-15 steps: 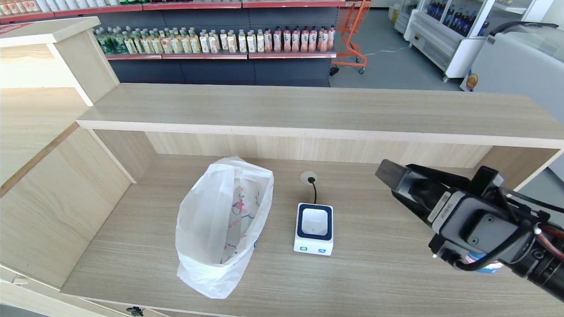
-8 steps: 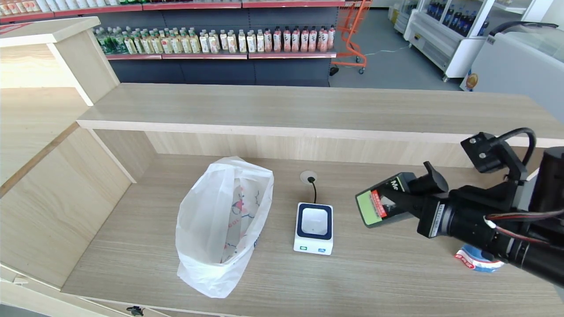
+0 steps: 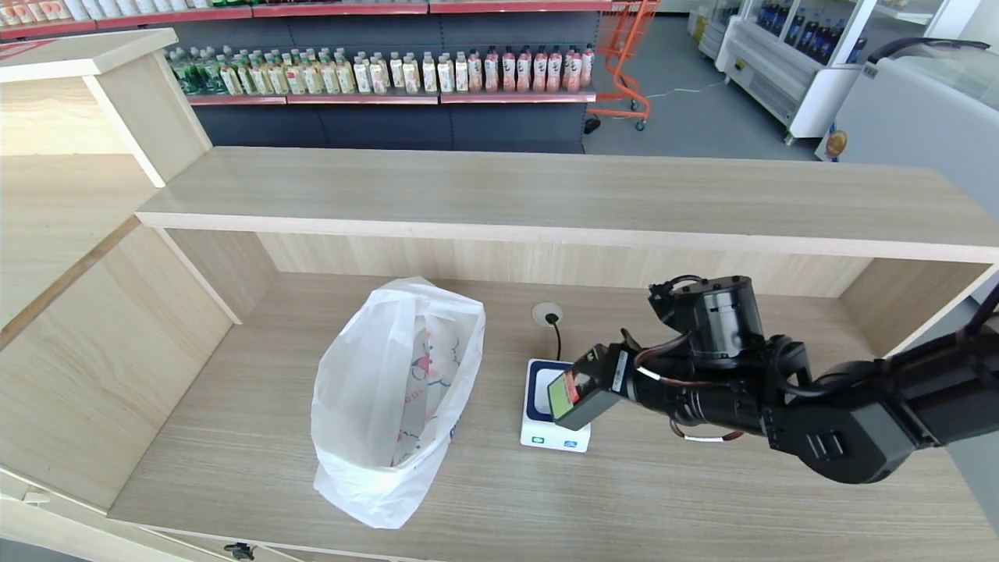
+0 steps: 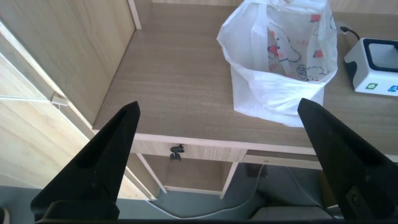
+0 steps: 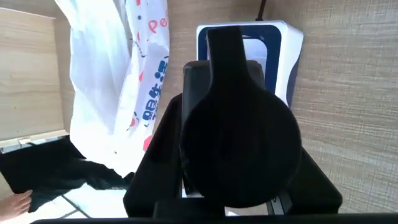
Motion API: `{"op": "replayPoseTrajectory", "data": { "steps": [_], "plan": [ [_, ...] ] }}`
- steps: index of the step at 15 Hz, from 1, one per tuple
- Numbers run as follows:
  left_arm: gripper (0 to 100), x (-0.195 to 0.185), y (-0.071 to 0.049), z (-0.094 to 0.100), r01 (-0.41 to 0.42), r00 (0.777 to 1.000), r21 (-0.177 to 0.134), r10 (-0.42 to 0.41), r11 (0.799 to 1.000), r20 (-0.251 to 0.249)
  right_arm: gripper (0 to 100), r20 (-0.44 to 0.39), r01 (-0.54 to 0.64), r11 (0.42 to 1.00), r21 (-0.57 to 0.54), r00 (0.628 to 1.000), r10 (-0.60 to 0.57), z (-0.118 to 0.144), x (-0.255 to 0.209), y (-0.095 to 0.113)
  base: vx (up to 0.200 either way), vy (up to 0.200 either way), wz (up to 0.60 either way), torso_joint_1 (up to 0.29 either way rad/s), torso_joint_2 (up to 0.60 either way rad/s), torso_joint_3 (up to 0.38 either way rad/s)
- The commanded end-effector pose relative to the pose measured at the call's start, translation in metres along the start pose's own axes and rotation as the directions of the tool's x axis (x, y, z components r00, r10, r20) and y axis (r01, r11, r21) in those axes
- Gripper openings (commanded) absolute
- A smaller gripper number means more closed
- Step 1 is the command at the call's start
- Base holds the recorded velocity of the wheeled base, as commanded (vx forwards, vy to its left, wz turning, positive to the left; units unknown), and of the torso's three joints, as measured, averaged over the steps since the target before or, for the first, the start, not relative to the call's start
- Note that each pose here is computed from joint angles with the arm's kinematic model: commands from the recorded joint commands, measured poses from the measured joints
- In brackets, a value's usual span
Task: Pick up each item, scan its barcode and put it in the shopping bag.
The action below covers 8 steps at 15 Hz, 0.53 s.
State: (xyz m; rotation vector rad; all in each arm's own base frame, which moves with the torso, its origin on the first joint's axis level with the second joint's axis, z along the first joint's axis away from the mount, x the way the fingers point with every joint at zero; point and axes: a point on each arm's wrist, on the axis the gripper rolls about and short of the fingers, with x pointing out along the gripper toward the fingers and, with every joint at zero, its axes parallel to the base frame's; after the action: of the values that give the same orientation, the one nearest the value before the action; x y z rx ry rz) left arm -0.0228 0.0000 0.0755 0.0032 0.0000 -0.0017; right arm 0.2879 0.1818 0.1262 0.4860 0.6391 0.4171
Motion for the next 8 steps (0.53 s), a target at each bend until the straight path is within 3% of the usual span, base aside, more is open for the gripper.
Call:
{"op": "replayPoseTrajectory", "data": {
  "steps": [1,8],
  "plan": [
    [100,0.000,0.000,0.000,0.000,1.000,0.000,0.000,1.000,0.000,0,-0.066,0.036,0.999,0.001,0.997,-0.036,-0.015,0.029,-0.012,0.000,0.000,0.00,0.000,0.00,0.000],
    [100,0.000,0.000,0.000,0.000,1.000,0.000,0.000,1.000,0.000,0,-0.083,-0.017,0.999,-0.036,0.996,0.014,-0.015,0.048,-0.003,0.000,0.000,0.00,0.000,0.00,0.000]
  ]
}}
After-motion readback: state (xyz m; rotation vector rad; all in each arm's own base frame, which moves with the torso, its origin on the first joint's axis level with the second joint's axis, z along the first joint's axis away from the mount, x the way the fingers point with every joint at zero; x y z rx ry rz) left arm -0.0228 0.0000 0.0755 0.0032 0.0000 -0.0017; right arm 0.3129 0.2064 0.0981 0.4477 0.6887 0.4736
